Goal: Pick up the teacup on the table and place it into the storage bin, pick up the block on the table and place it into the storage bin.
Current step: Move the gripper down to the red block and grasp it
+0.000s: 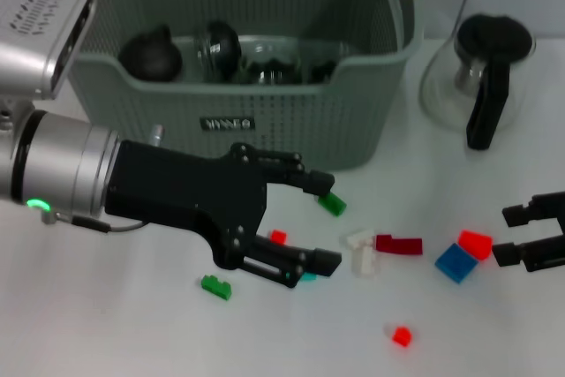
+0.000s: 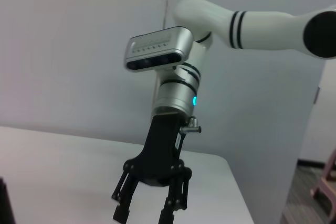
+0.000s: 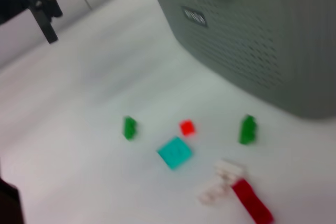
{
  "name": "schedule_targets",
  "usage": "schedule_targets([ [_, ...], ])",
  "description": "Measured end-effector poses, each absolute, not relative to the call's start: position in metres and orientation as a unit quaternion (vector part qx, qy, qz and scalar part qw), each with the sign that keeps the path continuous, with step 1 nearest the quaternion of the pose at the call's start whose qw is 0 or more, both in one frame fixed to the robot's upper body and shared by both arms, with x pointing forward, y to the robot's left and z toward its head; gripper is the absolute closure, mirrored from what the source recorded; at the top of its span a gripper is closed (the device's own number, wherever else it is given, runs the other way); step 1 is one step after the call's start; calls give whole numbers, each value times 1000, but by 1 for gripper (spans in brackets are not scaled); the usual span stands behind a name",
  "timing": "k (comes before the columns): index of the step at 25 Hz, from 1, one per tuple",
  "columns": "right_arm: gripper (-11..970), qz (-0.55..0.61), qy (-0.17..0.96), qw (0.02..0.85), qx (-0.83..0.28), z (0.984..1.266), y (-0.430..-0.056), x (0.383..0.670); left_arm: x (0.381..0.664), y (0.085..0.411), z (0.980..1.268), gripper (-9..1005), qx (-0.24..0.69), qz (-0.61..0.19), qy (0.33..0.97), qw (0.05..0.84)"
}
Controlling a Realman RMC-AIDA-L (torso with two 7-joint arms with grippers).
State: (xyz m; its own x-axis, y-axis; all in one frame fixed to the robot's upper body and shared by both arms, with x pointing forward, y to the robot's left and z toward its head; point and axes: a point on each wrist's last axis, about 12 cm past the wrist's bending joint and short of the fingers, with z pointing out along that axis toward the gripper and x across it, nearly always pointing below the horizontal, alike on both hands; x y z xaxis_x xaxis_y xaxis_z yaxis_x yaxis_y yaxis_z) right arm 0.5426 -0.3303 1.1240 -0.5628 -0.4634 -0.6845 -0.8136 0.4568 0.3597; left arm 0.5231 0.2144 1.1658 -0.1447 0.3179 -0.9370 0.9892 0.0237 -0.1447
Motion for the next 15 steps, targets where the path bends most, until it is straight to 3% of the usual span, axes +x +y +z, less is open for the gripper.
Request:
schedule_targets([
  [8, 135, 278, 834, 234, -415, 1118, -329, 554, 515, 216, 1116, 128, 526, -453, 597, 402],
  [15, 134, 215, 850, 200, -438, 1105, -321, 562, 512, 215, 1105, 133, 527, -451, 593, 410],
])
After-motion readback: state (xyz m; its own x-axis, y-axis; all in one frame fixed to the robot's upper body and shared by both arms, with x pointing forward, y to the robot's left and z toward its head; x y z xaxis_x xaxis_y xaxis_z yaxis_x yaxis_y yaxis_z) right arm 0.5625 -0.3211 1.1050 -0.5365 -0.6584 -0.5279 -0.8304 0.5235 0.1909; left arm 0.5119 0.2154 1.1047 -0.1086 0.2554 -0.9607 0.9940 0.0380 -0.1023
